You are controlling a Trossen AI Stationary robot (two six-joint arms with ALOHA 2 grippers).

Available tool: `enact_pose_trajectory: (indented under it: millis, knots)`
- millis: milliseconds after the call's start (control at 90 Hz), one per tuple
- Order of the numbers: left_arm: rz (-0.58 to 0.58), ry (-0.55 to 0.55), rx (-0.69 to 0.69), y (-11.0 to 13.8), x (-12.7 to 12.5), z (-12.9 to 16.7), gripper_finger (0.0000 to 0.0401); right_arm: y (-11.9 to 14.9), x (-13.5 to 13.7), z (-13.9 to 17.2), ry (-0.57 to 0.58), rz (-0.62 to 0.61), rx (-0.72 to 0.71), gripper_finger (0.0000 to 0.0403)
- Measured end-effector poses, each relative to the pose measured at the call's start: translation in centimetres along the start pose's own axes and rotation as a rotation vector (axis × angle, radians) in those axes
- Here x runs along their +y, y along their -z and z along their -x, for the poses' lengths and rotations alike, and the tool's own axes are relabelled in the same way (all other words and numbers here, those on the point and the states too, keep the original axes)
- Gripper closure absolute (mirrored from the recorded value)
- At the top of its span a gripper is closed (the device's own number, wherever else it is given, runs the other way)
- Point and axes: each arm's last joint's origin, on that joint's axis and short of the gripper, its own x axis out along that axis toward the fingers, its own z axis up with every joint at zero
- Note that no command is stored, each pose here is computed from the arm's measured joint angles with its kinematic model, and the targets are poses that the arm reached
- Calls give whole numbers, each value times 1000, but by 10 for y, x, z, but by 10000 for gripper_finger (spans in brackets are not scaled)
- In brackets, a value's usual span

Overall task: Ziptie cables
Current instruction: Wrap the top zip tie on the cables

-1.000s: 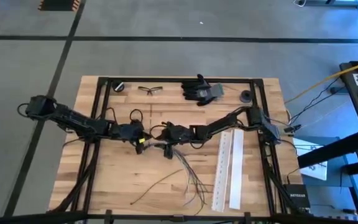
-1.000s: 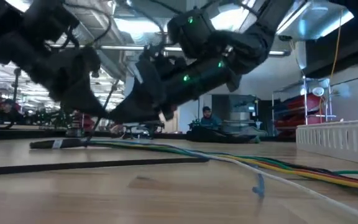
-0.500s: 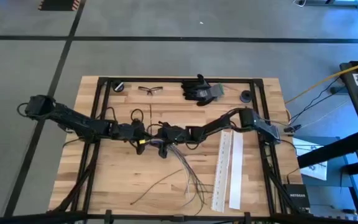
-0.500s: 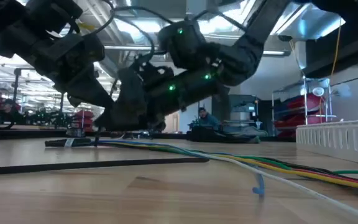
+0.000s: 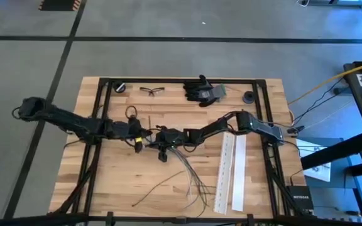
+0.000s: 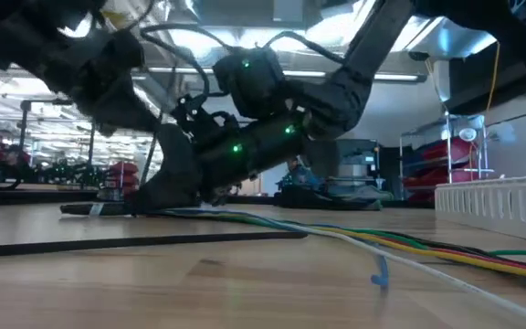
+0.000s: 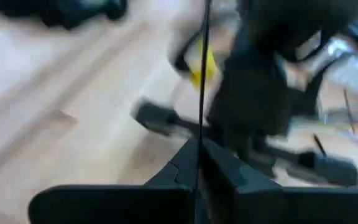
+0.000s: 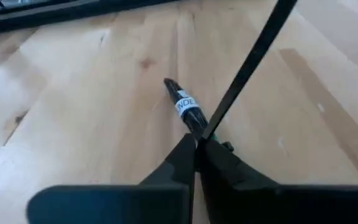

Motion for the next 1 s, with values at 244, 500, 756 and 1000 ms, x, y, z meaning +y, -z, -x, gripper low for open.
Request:
enact_pose_trajectory:
  millis: [244,500,756,1000]
  knots:
    - [-12,-128,-37,-10,24,32,401,3,2,0,9,3,33,402]
    - [-116,-146,21,-11,31,46,401,2,2,0,3,-21,1,403]
    - [-232,-247,-10,-60,32,80,357,-4,3,-3,5,-26,4,402]
    - [-188,-251,69,-65,34,93,269,-19,5,-6,10,-23,51,362]
